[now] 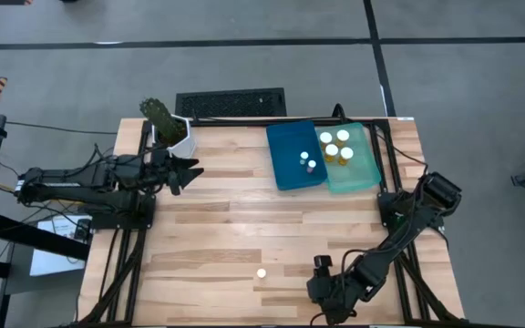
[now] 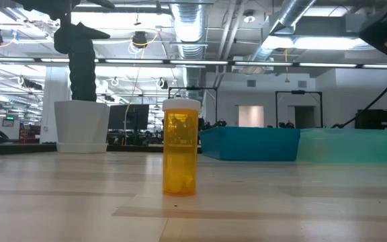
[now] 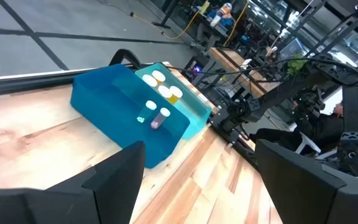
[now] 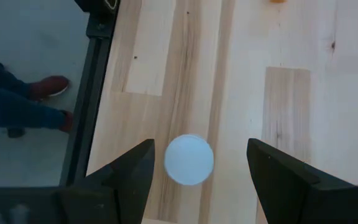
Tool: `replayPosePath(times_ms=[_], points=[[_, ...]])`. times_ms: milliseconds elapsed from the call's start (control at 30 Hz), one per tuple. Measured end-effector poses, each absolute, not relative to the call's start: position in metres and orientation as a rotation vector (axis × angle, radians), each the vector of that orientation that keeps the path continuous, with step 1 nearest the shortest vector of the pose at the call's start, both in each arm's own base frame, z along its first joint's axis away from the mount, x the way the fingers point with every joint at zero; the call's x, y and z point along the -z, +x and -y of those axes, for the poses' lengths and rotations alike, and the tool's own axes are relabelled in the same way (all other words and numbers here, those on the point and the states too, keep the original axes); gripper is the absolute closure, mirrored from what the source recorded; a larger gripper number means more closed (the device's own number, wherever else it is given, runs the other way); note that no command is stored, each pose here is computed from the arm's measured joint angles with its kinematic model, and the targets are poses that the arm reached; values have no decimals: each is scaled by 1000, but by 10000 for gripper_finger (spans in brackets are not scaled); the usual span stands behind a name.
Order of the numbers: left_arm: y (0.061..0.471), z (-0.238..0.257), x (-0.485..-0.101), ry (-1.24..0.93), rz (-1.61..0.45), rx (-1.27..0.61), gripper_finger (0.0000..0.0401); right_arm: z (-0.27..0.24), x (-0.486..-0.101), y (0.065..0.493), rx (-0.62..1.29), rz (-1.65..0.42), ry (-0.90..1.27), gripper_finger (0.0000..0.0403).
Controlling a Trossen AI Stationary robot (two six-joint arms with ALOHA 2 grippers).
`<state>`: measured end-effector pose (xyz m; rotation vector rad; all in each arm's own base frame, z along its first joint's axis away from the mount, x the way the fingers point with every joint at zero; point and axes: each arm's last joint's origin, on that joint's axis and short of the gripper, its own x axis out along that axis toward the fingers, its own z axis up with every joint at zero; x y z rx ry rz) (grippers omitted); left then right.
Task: Pick and place medicine bottles into bin by pill shape (circle, oval)
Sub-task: Put the yellow tablet bottle into the dark blue bin
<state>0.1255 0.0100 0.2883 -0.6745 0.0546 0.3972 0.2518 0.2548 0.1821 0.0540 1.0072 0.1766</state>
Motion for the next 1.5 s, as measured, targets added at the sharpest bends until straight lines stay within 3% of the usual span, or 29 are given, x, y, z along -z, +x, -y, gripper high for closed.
replayPosePath(times_ms=[1033,1500], points=[[126,-10,-288,-674,-54,-397,104,-253,-178,250,-179,-1014,53,155],[126,-10,-288,-675,-53,-397,104,-254,-178,250,-205,-1026,46,240]])
